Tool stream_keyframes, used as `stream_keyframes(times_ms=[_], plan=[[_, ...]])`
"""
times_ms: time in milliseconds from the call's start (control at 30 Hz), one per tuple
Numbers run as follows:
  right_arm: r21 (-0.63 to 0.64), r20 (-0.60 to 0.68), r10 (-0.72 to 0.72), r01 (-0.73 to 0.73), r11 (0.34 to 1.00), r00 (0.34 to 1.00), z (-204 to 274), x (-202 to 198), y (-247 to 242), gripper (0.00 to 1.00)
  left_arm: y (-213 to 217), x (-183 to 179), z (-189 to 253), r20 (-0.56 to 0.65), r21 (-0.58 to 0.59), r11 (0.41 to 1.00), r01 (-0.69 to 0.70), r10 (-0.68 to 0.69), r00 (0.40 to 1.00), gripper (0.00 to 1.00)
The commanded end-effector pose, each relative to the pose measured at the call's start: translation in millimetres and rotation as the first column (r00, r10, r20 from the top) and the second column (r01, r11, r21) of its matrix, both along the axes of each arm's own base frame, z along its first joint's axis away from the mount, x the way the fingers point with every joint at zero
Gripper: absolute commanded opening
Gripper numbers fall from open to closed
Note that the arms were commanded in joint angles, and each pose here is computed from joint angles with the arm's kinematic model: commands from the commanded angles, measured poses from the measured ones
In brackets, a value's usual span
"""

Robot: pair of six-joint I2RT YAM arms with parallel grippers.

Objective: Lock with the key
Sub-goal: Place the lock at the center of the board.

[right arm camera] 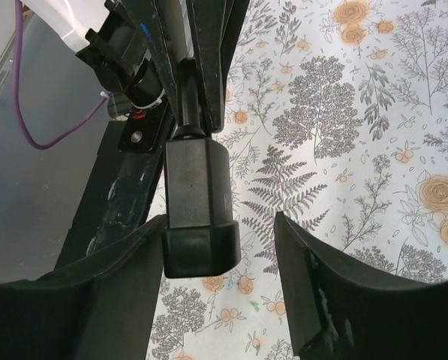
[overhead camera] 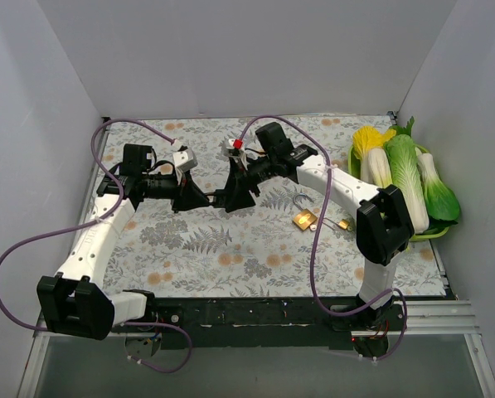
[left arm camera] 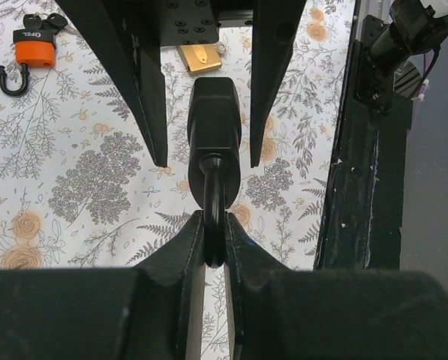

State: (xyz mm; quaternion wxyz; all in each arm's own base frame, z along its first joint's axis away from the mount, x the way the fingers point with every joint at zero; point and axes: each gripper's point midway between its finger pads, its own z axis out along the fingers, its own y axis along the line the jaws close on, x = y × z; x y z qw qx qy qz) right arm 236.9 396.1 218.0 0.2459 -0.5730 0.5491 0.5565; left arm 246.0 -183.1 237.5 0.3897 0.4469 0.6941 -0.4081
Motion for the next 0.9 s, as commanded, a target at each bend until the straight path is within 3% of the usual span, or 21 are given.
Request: stream_keyframes(times_ms=[0,33,100,133,167,233,267,300,333,400,433,500,533,667,767,867], plan=[[0.068,0.065,0.015,-0.020,0.997,0.998,28.9,-6.2,2.5,0.59,-8.7,-11.2,28.3,0.081,-0.080,0.994,0.069,-0.063,0.995,0.00],[0.071,0.067,0.016,-0.021,0.997,0.998,30.2,-6.7,2.2,0.42,-8.7,-10.8,27.8,0.078,-0.079,0.995,0.067,-0.061,0.995,0.00],[0.072,0.071,0.019,-0.024,0.997,0.997,30.4,-7.8,2.1,0.23,-8.5,-8.7,27.5,0.064,-0.077,0.996,0.054,-0.049,0.997,0.00],[0.074,0.074,0.017,-0.023,0.997,0.997,31.6,-8.1,1.6,0.02,-8.1,-6.0,27.3,0.053,-0.075,0.997,0.035,-0.031,0.998,0.00],[0.077,0.076,0.013,-0.019,0.997,0.997,33.2,-7.2,1.5,0.01,-8.9,4.6,32.1,0.063,-0.086,0.996,0.000,0.005,0.998,0.05],[0.076,0.082,-0.019,0.012,0.997,0.996,36.7,-2.1,1.3,0.01,-4.3,21.8,31.9,-0.072,-0.086,0.982,-0.168,0.162,0.984,0.18],[0.100,0.110,-0.045,0.034,0.994,0.993,42.7,5.6,3.0,0.01,-3.0,33.0,35.6,-0.082,-0.097,0.972,-0.212,0.204,0.975,0.31],[0.083,0.074,-0.106,0.100,0.992,0.992,40.9,13.6,3.2,0.01,1.6,46.0,36.5,-0.104,-0.095,0.953,-0.286,0.276,0.955,0.59],[0.094,0.071,-0.172,0.165,0.982,0.983,44.6,28.6,-2.5,0.01,3.2,53.3,44.2,-0.226,-0.124,0.919,-0.374,0.340,0.913,0.65],[0.149,0.039,-0.337,0.328,0.933,0.941,59.1,64.9,-3.8,0.01,5.2,79.0,64.3,-0.285,-0.167,0.876,-0.452,0.396,0.873,0.86],[0.166,0.023,-0.409,0.399,0.902,0.912,65.9,85.3,-12.8,0.01,12.6,97.2,71.8,-0.378,-0.165,0.803,-0.573,0.485,0.789,0.87],[0.224,0.035,-0.546,0.526,0.820,0.837,82.7,121.9,-19.1,0.01,19.9,116.3,76.1,-0.495,-0.165,0.746,-0.645,0.503,0.708,0.89],[0.237,-0.001,-0.593,0.576,0.782,0.805,91.4,133.3,-24.4,0.01,30.2,126.1,81.4,-0.613,-0.163,0.667,-0.727,0.509,0.605,0.96],[0.305,-0.042,-0.767,0.739,0.600,0.640,114.2,172.4,-38.6,0.01,30.3,139.4,88.3,-0.736,-0.190,0.596,-0.780,0.440,0.515,0.98],[0.342,-0.090,-0.827,0.797,0.498,0.555,127.7,186.5,-41.9,0.01,19.8,151.2,92.5,-0.764,-0.187,0.569,-0.801,0.429,0.483,0.98],[0.343,-0.126,-0.846,0.823,0.452,0.518,133.3,188.9,-36.4,0.01,7.7,166.1,99.4,-0.759,-0.194,0.546,-0.815,0.443,0.477,0.98]])
